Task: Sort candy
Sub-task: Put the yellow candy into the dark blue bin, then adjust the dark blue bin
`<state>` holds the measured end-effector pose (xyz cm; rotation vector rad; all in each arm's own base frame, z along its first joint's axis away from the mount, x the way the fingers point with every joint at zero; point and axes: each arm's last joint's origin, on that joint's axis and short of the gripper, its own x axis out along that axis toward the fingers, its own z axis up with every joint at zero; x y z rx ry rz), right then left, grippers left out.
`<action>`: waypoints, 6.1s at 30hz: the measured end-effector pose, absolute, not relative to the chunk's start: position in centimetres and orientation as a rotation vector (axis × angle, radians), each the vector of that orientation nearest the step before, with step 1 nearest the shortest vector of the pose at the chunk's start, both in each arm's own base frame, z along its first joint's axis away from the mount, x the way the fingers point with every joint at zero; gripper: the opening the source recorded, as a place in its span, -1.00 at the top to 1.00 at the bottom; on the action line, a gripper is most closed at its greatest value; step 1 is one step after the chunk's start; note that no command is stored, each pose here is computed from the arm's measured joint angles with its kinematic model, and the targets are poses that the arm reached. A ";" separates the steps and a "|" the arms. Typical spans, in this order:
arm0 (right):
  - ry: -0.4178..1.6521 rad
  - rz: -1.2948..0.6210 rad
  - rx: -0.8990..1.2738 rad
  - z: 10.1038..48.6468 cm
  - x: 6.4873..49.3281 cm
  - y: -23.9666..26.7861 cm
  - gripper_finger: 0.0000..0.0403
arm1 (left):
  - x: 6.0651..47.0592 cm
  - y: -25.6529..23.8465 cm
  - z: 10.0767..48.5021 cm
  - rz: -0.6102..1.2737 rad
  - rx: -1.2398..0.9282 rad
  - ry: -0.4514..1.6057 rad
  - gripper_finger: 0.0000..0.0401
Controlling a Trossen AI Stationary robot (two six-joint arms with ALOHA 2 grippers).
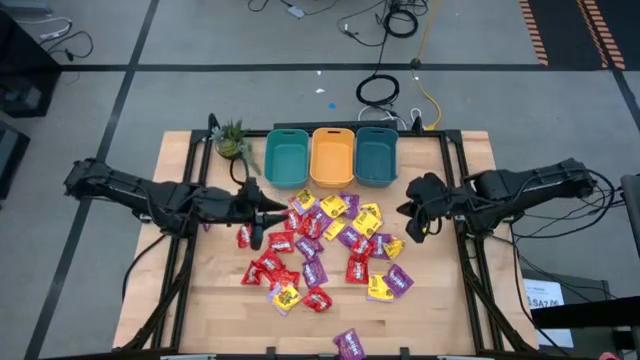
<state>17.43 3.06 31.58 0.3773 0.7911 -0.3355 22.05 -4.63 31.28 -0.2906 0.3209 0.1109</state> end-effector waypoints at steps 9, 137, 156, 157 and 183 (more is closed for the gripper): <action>0.824 -0.331 0.343 30.8 18.7 3.3 1.00 | 22.1 -4.6 31.3 0.094 -0.287 0.321 0.34; 0.887 -0.894 0.648 29.4 24.1 -20.8 -0.11 | 12.3 -1.6 26.0 0.280 -0.174 0.370 0.34; 0.982 -1.101 0.942 21.7 20.6 -21.1 -0.01 | 12.2 -1.6 25.9 0.283 -0.170 0.387 0.34; 0.977 -1.092 0.950 21.3 20.5 -21.1 0.02 | 12.2 -1.6 25.9 0.283 -0.170 0.388 0.34; 0.960 -1.089 0.966 17.7 19.7 -20.4 0.59 | 12.2 -1.6 25.9 0.283 -0.173 0.388 0.34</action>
